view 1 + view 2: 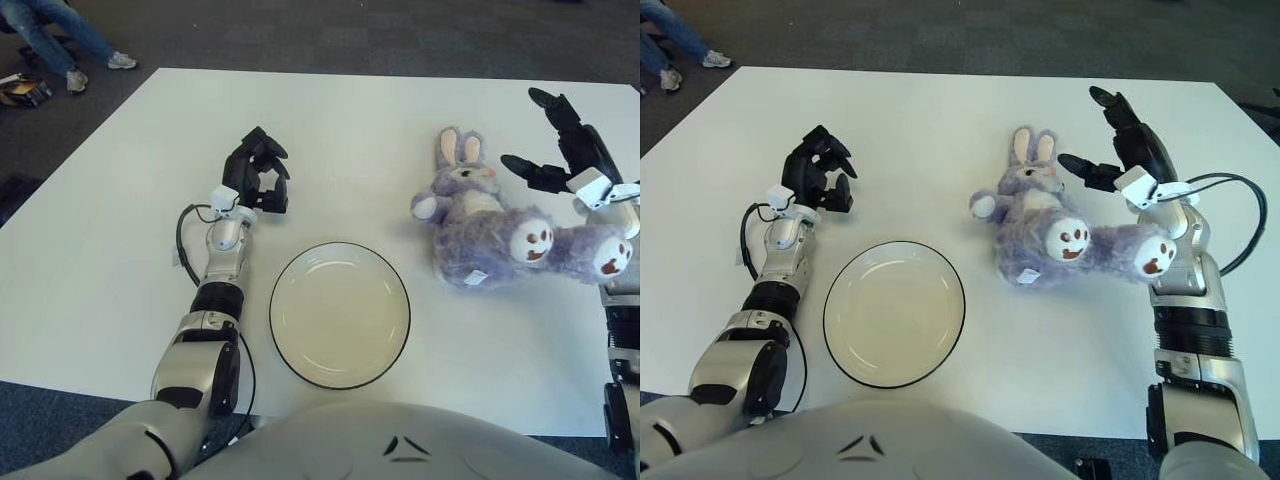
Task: Put the doll into the plate.
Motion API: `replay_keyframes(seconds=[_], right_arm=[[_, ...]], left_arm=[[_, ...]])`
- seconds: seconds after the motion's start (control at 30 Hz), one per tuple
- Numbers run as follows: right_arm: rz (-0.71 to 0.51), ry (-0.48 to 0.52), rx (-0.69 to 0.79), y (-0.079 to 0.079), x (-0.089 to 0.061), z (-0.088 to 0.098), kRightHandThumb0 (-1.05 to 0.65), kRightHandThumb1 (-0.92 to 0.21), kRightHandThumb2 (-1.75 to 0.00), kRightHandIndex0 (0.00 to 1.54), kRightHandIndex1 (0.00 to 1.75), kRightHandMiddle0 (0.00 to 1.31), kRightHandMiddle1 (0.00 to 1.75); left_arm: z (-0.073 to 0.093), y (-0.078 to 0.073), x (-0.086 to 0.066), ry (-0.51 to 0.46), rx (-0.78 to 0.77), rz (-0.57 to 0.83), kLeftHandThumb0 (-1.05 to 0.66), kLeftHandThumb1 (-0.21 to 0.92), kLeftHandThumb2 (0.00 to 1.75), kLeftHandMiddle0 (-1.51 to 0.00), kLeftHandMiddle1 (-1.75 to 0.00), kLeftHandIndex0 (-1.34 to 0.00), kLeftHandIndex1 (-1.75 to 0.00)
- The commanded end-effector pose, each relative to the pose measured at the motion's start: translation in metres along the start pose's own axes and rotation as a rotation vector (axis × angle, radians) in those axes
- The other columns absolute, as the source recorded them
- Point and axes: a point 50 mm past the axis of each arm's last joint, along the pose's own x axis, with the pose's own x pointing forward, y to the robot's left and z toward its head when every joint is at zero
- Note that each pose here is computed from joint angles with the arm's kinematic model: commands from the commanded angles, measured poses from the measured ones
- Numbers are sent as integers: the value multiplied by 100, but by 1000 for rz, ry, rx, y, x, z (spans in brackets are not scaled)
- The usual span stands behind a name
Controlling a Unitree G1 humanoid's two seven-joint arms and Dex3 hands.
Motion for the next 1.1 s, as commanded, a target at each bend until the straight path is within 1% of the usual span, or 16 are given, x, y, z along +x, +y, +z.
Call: replay_keyframes(seconds=[0.0, 0.1, 0.13, 0.2, 0.4, 0.47, 0.53, 0.67, 0.9, 1.07], right_arm=[[26, -54, -53, -5, 7, 16, -105, -92, -37, 11, 6, 0, 58], [65, -83, -127, -9, 11, 21, -105, -92, -31, 16, 8, 0, 61], [86, -98, -169, -10, 11, 21, -105, -92, -30, 16, 9, 0, 60], [109, -113, -214, -12, 12, 22, -105, -91, -26, 19, 10, 0, 50], [169, -136, -257, -21, 14, 30, -105, -87, -21, 21, 12, 0, 38], [183, -151, -270, -23, 13, 36, -105, -87, -20, 21, 12, 0, 35], [201, -165, -287, -24, 12, 40, -105, -87, -20, 17, 10, 0, 28], [229, -166, -306, -27, 10, 44, -104, -86, -19, 11, 7, 0, 17], [257, -172, -336, -29, 8, 48, -101, -83, -19, 4, 3, 0, 6], [257, -189, -368, -29, 8, 50, -101, -83, -20, 2, 1, 0, 3]], left_arm=[[-31, -1, -39, 158, -15, 33, -2, -6, 167, -91, -175, -77, -151], [-31, -2, -40, 154, -14, 34, -2, -7, 168, -91, -175, -78, -151], [-31, -2, -40, 153, -13, 34, -2, -7, 168, -92, -175, -78, -151], [-31, -2, -40, 152, -11, 34, -2, -7, 168, -92, -175, -78, -151], [-32, -3, -40, 157, -14, 35, -2, -7, 169, -92, -175, -78, -151], [-32, -3, -40, 159, -14, 36, -2, -7, 168, -92, -175, -77, -151], [-32, -3, -40, 162, -13, 36, -2, -7, 168, -92, -175, -77, -151], [-31, -4, -40, 160, -16, 33, -2, -6, 167, -91, -175, -77, -151], [-31, -4, -40, 160, -16, 28, -2, -6, 167, -91, -175, -78, -150], [-31, -4, -40, 161, -13, 25, -2, -7, 168, -91, -175, -78, -151]])
